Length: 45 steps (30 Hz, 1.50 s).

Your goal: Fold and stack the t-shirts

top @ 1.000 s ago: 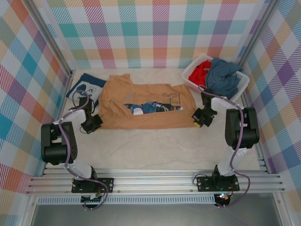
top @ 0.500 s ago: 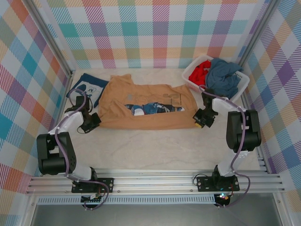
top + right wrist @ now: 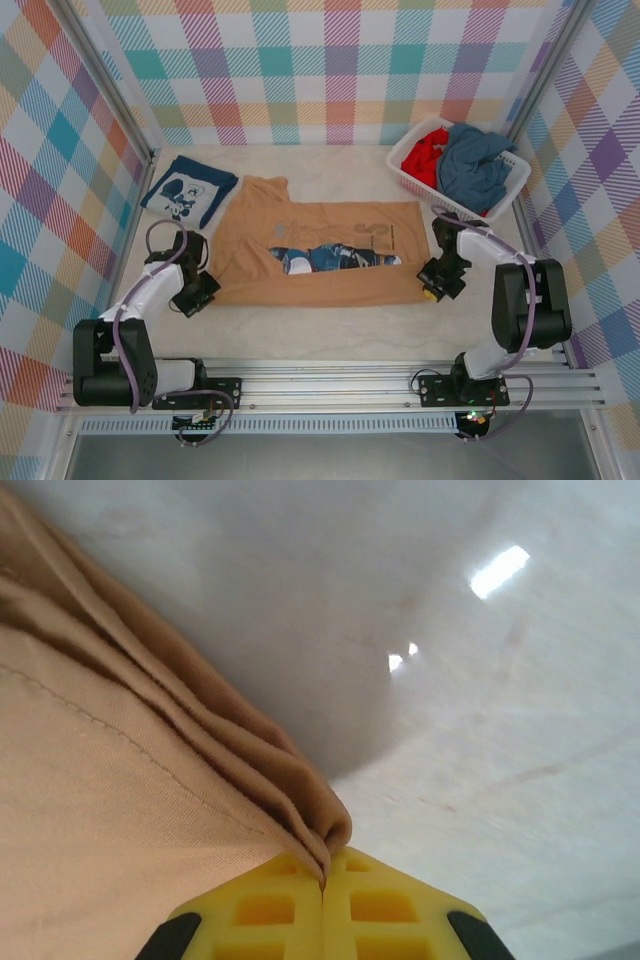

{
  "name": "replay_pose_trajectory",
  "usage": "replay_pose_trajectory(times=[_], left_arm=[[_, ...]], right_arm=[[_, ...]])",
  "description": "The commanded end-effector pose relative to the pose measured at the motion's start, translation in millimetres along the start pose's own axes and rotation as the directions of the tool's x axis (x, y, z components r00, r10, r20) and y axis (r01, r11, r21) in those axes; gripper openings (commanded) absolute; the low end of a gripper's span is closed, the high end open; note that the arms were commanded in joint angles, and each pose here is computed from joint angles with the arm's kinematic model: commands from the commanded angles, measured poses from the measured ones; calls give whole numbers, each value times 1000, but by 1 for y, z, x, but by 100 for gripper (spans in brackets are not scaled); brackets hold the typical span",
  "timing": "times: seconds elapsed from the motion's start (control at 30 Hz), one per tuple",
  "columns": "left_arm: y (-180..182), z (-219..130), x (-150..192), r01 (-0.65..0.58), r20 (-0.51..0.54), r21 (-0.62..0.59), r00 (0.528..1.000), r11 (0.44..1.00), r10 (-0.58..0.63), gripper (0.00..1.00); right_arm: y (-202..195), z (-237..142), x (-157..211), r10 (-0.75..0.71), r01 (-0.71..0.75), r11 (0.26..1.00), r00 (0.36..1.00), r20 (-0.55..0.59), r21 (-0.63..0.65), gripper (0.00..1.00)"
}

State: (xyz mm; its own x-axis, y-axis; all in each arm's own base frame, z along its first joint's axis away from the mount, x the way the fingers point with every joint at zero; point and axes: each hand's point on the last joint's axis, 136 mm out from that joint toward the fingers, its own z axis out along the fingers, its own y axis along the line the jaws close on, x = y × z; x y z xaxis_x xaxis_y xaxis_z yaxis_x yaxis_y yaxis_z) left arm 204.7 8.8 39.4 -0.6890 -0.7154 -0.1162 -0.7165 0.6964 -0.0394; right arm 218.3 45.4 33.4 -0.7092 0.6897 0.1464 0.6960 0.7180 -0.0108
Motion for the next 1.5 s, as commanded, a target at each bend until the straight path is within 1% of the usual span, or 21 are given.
replay_pose_trajectory(times=[0.0,0.07,0.1,0.13,0.17,0.2,0.23,0.27,0.33,0.4,0.47,0.53,0.57,0.63,0.73,0.83,0.9,1.0,1.13,1.27,1.47], left_arm=[[24,0,20,137,2,-63,991,989,-137,0],[25,-1,24,156,7,-47,988,987,-155,0],[20,-3,24,151,6,-17,988,988,-151,0],[12,-8,20,136,10,19,991,991,-136,8],[5,-13,15,115,18,46,993,992,-116,22],[-4,-22,8,93,34,70,995,993,-96,39],[-12,-35,-3,71,61,89,995,993,-77,48],[-20,-46,-13,54,86,99,994,994,-63,52],[-41,-69,-38,9,144,133,989,991,-28,56],[-69,-85,-64,-30,180,171,984,985,-2,55],[-95,-86,-89,-46,182,186,983,982,11,53],[-130,-73,-115,-52,153,220,988,974,18,49],[-143,-65,-126,-49,147,222,989,974,16,44],[-175,-48,-154,-39,146,246,989,969,3,38],[-218,-23,-192,-31,169,294,985,955,-20,34],[-251,1,-220,-20,162,314,986,949,-33,31],[-264,12,-232,-13,160,314,986,949,-40,30],[-271,34,-245,3,139,289,989,957,-44,30],[-279,53,-262,27,116,311,991,950,-67,29],[-295,59,-274,30,97,372,993,928,-71,29],[-325,69,-292,49,74,499,992,865,-99,29]], right_arm=[[-31,-8,14,92,-92,991,996,8,93,0],[-39,-9,18,117,-118,988,993,20,102,0],[-40,-9,20,123,-125,988,992,24,92,0],[-40,-9,21,125,-126,989,992,24,80,0],[-39,-8,22,123,-124,990,992,21,73,0],[-38,-7,23,120,-120,990,993,13,67,6],[-36,-8,23,115,-115,991,993,8,62,16],[-36,-10,23,114,-114,992,993,8,60,25],[-35,-18,21,107,-108,993,994,33,43,41],[-33,-28,19,93,-94,995,993,68,18,51],[-28,-39,16,70,-69,998,993,97,-14,54],[-19,-48,13,39,-33,998,992,124,-49,54],[-14,-51,11,22,-13,998,991,135,-66,54],[-1,-56,10,-21,39,993,988,155,-114,48],[15,-64,11,-66,97,979,983,171,-180,44],[23,-72,13,-92,132,970,977,192,-205,41],[21,-76,15,-93,134,969,976,197,-206,41],[16,-77,17,-82,123,972,977,198,-201,41],[10,-74,22,-62,98,975,981,183,-200,40],[7,-72,24,-48,84,976,983,178,-200,40],[10,-69,23,-56,88,977,985,165,-192,39]])
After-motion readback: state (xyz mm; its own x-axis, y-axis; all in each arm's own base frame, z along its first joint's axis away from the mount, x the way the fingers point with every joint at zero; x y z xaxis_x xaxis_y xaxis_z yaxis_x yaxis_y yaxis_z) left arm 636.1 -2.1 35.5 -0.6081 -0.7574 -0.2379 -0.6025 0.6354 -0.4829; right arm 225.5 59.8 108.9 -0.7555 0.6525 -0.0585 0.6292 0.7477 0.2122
